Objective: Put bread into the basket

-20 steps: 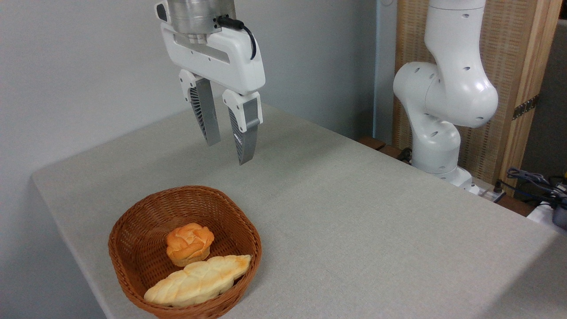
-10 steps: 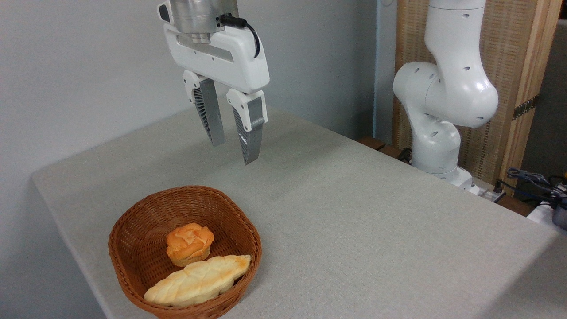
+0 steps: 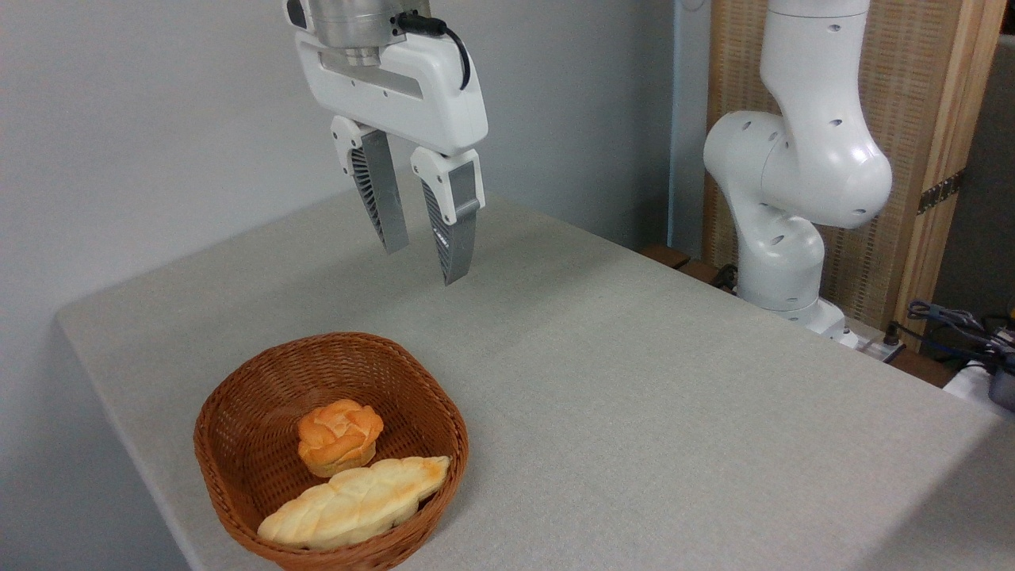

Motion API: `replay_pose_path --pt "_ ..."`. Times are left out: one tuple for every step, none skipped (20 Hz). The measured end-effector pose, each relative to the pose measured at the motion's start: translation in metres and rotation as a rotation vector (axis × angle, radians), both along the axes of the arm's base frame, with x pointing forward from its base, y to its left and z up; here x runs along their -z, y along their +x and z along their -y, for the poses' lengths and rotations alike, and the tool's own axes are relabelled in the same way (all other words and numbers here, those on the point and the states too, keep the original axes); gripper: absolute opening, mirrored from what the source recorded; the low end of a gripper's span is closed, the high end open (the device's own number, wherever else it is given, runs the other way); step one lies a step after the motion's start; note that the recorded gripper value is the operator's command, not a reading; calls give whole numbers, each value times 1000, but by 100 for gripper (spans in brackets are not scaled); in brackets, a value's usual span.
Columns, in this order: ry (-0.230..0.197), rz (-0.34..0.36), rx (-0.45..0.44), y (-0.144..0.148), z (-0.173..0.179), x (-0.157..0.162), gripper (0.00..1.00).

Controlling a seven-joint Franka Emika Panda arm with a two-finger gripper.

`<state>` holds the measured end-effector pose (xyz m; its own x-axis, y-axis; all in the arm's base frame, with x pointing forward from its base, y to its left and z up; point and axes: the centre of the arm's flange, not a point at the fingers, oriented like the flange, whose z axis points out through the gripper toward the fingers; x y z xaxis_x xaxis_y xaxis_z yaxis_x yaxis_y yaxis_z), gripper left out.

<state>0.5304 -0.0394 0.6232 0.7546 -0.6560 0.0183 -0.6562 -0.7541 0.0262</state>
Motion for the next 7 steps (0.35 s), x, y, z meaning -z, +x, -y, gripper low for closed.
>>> replay_pose_path --pt "0 0 0 0 0 0 100" --pt "0 -1 0 0 0 0 100" --pt "0 -1 7 0 0 1 100" --pt "0 -1 24 0 0 1 100" --pt "0 0 42 1 -2 1 100" --pt "-1 -2 51 1 -5 1 100" --pt "-1 -5 53 1 -7 2 100"
